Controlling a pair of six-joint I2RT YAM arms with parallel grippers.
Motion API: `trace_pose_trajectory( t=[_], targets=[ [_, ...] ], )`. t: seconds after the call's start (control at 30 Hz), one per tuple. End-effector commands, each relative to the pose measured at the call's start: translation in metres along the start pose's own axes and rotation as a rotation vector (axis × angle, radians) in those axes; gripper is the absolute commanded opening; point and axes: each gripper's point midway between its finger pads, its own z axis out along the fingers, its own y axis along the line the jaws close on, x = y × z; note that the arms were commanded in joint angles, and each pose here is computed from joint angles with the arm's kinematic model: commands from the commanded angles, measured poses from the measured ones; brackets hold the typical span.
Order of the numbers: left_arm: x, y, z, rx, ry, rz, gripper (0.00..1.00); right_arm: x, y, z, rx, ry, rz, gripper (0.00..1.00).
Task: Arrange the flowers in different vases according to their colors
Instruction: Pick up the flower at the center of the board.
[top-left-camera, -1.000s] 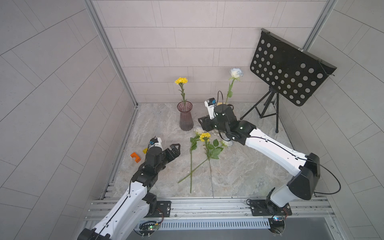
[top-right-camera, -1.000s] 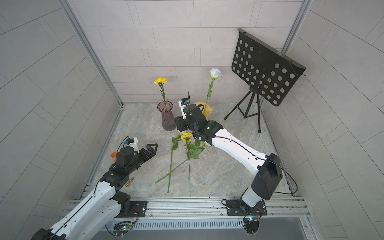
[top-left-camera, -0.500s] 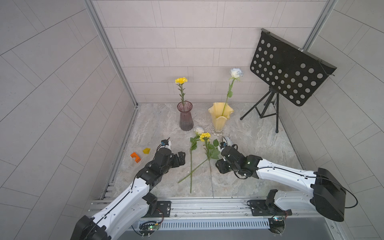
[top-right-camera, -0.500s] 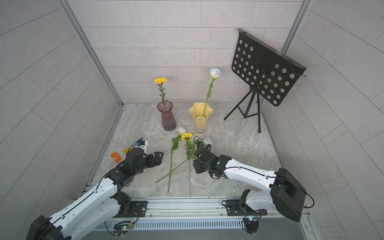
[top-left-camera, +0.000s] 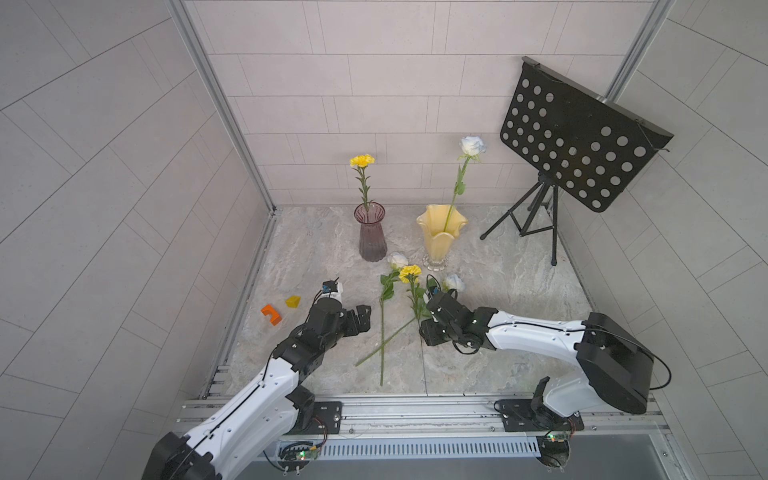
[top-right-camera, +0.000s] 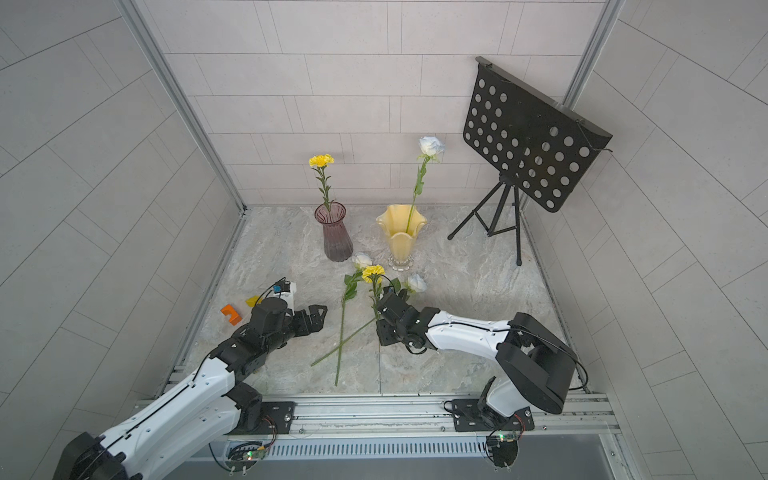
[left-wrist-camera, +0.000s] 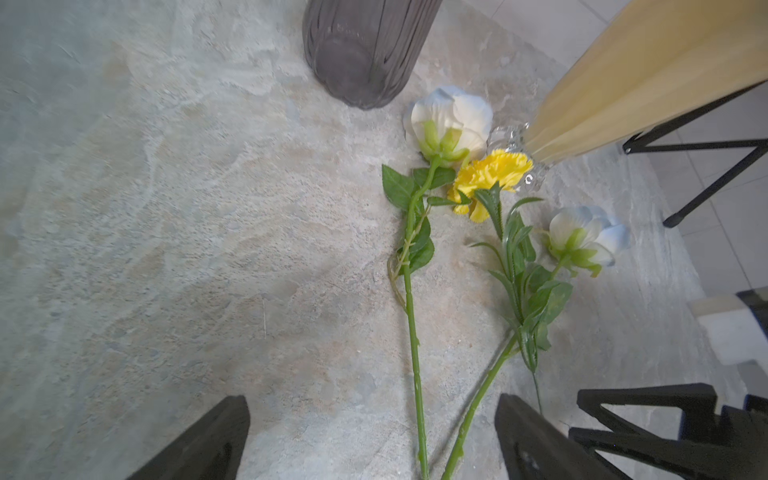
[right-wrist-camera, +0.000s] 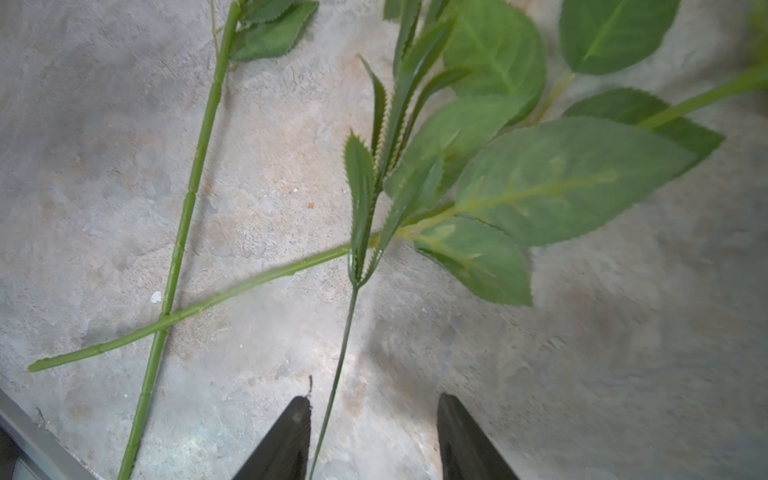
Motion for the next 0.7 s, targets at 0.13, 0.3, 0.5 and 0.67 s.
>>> trace_pose_trajectory(
  t=[0.13,0.3,0.5,0.67],
  targets=[
    [0.003,-0.018,0.011,0.051,0.088,0.034,1.0,-0.001,0.017,0.014,-0.021,0.029,-0.017,0.47],
    [0.003,-0.017,0.01,0.05,0.079,0.032,1.0,0.001,0.017,0.019,-0.015,0.038,-0.02,0.43],
    [0.002,-0.015,0.008,0.044,0.064,0.03,1.0,0.003,0.016,0.025,-0.012,0.047,-0.02,0.4],
    [0.002,-0.015,0.008,0.041,0.063,0.026,1.0,0.005,0.016,0.028,-0.011,0.056,-0.022,0.36]
  ],
)
